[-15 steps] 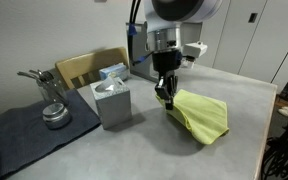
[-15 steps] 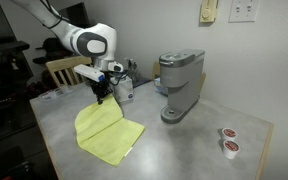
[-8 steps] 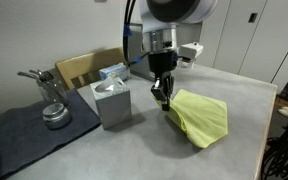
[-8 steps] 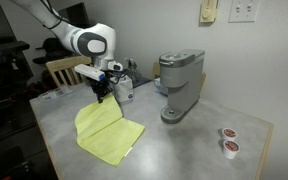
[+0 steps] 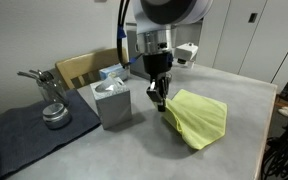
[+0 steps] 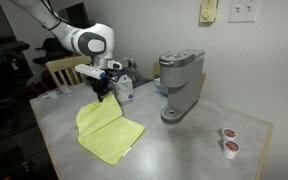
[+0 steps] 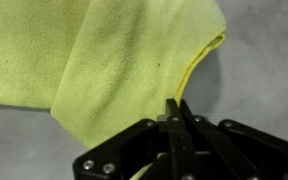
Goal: Unfold the towel once
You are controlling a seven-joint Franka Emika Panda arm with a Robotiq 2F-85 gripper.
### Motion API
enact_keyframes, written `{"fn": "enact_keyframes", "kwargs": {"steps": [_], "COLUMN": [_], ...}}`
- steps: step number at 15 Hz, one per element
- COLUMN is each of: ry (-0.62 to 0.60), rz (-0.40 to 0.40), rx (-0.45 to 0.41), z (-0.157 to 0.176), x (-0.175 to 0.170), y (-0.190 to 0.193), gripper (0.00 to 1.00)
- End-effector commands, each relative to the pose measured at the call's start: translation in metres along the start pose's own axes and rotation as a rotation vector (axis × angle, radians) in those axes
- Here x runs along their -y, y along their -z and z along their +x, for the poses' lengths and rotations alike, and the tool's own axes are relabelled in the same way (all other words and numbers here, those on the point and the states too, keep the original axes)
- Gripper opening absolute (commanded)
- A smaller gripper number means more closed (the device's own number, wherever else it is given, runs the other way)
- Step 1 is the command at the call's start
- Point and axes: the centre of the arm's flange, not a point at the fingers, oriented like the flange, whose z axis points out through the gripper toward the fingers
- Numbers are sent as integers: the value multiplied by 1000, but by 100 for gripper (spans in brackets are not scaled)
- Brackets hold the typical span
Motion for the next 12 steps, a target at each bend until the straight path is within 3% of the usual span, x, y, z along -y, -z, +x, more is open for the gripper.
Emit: {"fn": "enact_keyframes", "kwargs": {"steps": [1,12], "ry": [10,134], "rz": [3,150], "rx": [7,125], "z": [11,12], "x": [2,2], "y": [-3,-18], "gripper": [1,1]}}
